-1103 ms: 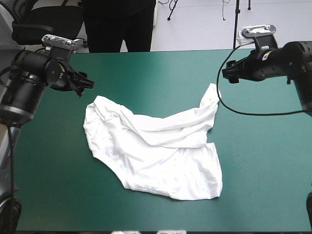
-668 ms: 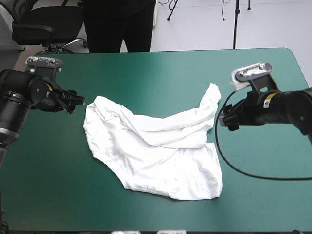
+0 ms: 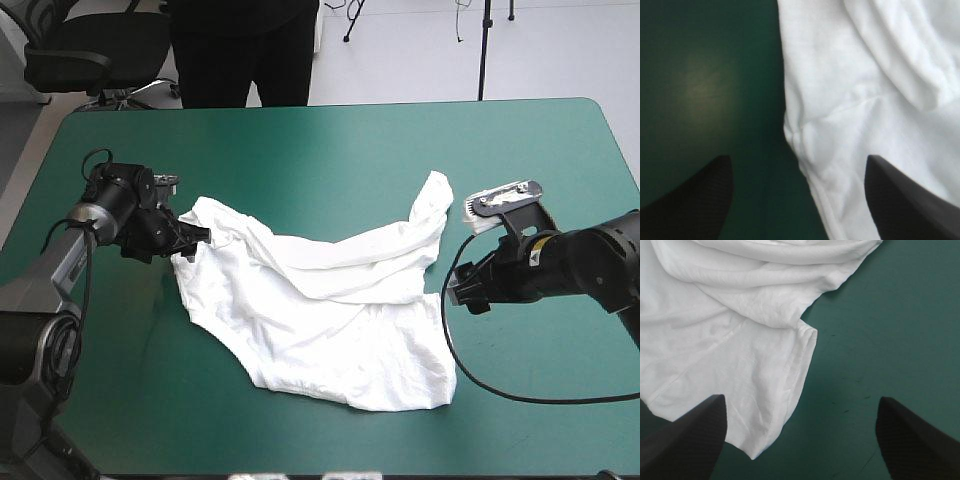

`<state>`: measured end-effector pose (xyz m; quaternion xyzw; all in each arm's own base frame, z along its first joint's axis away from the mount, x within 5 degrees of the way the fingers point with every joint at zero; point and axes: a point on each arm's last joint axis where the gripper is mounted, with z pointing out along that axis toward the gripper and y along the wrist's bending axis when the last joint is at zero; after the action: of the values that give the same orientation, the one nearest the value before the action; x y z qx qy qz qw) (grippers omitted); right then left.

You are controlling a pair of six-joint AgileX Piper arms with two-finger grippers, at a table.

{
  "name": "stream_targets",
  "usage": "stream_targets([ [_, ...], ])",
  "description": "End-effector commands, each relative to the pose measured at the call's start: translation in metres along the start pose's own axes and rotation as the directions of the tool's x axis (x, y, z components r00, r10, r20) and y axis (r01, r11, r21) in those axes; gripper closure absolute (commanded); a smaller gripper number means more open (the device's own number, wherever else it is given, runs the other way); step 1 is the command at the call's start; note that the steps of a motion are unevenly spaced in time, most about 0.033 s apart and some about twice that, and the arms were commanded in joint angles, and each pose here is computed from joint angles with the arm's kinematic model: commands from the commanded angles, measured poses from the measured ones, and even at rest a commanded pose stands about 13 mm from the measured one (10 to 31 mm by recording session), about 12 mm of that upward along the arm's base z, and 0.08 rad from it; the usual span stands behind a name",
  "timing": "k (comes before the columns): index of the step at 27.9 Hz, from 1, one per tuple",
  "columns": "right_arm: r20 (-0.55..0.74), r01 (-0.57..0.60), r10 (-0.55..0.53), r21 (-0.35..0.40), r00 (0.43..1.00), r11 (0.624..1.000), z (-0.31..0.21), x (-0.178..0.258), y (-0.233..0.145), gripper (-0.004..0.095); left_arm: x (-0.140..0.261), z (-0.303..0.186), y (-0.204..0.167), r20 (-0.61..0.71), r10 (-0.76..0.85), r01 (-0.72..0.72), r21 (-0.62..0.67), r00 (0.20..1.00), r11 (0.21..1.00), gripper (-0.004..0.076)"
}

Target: Fold the cloth

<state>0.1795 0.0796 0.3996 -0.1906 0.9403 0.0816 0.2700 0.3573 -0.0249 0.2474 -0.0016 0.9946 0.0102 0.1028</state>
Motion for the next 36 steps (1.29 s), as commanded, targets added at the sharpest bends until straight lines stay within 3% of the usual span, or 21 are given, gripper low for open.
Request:
stream_targets([
  [1,0.048,0.011,-0.01,-0.002,0.999,1.0,-0.008,-0.001,0.002,0.0161,-0.008,0.001,-0.002,0.04,-0.003,0.002,0.018,0.999,1.0,0.0197],
  [4,0.037,0.01,-0.01,-0.002,0.999,1.0,-0.004,-0.002,0.002,0.0161,-0.011,0.014,-0.005,0.022,-0.006,0.005,0.039,1.0,0.999,0.0253],
  [9,-0.045,0.004,-0.003,0.021,0.999,1.0,0.02,0.004,-0.002,0.0161,-0.014,0.021,-0.01,0.03,-0.014,0.011,0.092,0.999,0.996,0.0438],
  [18,-0.214,-0.034,0.032,-0.004,0.976,0.999,0.079,0.04,-0.002,0.016,-0.014,0.022,-0.01,0.033,-0.006,0.003,0.087,0.999,0.996,0.0731],
  [25,-0.306,-0.106,0.076,-0.082,0.949,0.991,0.122,0.056,0.005,0.0161,-0.015,0.022,-0.01,0.035,-0.004,0.001,0.087,0.999,0.996,0.0733],
  [36,-0.386,-0.045,0.019,-0.058,0.922,0.997,0.171,0.055,0.015,0.0166,-0.015,0.022,-0.009,0.04,-0.003,-0.001,0.086,0.999,0.996,0.0733],
])
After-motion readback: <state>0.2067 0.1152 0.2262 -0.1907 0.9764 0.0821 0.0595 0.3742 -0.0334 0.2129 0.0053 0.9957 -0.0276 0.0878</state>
